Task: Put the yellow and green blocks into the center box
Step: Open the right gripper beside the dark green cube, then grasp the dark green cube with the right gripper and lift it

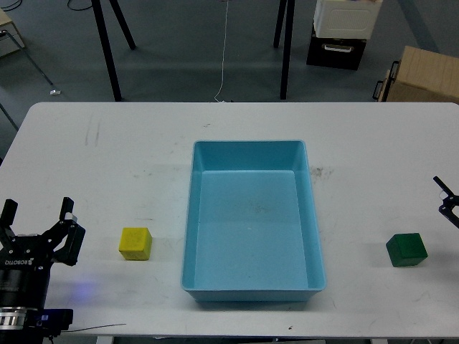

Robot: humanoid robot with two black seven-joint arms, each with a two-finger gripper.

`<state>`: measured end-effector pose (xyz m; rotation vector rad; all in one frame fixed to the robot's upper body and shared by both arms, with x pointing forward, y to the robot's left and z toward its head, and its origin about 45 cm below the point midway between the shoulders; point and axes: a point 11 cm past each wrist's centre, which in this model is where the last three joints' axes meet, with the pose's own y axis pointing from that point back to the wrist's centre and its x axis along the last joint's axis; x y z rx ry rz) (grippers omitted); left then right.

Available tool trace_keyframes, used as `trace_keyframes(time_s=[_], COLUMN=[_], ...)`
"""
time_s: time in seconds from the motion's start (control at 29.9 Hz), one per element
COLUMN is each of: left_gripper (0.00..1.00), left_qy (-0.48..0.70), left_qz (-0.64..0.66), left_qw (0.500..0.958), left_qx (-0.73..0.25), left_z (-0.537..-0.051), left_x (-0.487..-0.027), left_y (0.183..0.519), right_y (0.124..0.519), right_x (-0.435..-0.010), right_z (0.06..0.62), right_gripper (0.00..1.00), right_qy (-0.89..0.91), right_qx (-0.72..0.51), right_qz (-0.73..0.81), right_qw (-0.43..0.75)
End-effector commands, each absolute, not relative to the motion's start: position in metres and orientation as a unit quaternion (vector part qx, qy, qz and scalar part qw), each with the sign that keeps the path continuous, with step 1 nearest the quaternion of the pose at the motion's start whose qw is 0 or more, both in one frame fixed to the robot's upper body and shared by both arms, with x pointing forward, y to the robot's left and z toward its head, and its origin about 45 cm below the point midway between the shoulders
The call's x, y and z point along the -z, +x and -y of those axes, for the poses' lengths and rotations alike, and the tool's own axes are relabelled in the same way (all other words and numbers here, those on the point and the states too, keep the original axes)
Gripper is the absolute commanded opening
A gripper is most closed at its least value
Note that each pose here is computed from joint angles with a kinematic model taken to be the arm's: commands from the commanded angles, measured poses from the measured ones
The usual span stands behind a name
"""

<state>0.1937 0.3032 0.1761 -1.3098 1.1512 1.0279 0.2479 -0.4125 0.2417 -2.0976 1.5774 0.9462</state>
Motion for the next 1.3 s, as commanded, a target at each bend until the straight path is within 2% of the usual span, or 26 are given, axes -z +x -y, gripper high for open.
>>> trace_keyframes(time_s=[0.0,0.33,0.57,0.7,0.9,1.27], left_gripper=[1.0,1.0,1.0,1.0,1.0,1.0], left_qy=[-0.551,-0.552,-0.551,-0.55,-0.542,-0.525], left_qz=[-0.481,-0.479,-0.478,-0.478,-0.479,-0.473], left_qw=[0.533,0.537,0.538,0.539,0.543,0.558], left_qx=[-0.426,-0.421,-0.422,-0.422,-0.427,-0.434], left_z=[-0.302,-0.3,-0.299,-0.299,-0.299,-0.295], left_x=[-0.178,-0.18,-0.179,-0.179,-0.176,-0.175], left_y=[0.198,0.203,0.205,0.205,0.205,0.206], right_y=[0.284,0.347,0.361,0.35,0.326,0.293], right_x=[-0.275,-0.312,-0.299,-0.275,-0.241,-0.197], right_z=[0.417,0.355,0.311,0.307,0.324,0.337], right_gripper=[1.0,1.0,1.0,1.0,1.0,0.99], right_qy=[-0.785,-0.846,-0.804,-0.753,-0.709,-0.711], right_qx=[-0.273,-0.119,0.036,0.107,0.134,0.081], right_qz=[-0.55,-0.429,-0.296,-0.182,-0.101,-0.069], right_qw=[0.078,-0.295,-0.515,-0.624,-0.684,-0.695])
